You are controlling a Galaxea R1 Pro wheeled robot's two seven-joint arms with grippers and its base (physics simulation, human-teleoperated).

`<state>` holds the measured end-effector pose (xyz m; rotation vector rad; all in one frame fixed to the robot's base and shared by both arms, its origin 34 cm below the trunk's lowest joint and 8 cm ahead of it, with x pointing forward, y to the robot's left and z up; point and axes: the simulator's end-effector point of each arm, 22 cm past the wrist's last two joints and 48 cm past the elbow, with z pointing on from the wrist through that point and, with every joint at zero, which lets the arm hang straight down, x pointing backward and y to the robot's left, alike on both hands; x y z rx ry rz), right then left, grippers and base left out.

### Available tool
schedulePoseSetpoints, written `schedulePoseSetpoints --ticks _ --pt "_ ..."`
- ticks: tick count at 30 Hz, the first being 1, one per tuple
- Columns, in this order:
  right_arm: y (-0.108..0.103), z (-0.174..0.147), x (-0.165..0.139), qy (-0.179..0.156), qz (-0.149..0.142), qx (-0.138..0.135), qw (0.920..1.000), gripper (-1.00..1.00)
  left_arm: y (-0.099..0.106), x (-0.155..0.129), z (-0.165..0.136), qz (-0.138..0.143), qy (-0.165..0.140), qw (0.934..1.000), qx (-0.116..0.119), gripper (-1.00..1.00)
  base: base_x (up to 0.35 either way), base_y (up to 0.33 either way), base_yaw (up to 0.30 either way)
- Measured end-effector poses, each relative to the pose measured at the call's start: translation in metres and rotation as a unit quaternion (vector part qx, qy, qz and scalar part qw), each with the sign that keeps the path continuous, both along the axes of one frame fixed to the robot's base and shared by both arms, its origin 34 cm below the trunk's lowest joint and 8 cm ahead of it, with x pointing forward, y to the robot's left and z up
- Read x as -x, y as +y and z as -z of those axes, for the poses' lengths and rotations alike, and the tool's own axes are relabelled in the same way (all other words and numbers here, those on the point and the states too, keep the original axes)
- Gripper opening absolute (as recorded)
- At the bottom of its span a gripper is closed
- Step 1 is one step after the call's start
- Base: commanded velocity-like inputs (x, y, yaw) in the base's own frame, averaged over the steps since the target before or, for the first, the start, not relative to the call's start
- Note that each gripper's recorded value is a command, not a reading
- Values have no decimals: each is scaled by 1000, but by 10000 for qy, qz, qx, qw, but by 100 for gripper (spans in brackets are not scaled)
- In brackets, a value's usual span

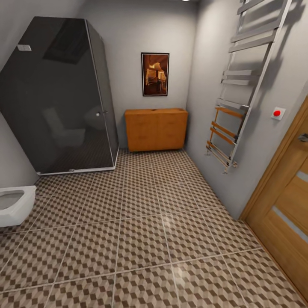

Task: Take the four mousetraps from the cabinet in the bathroom and place them on the bathroom floor. Make sure all four end up on the same floor surface, and ensure that at least two of them are either under or directly next to the same bathroom sink.

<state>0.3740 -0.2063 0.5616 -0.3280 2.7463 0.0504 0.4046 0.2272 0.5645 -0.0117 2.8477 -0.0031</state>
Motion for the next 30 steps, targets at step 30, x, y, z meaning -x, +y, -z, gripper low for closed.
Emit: schedulePoseSetpoints --ticks 30 --pt "1 0 0 1 -15 -2 10000 100 0 0 0 1 1 10000 1 100 333 0 0"
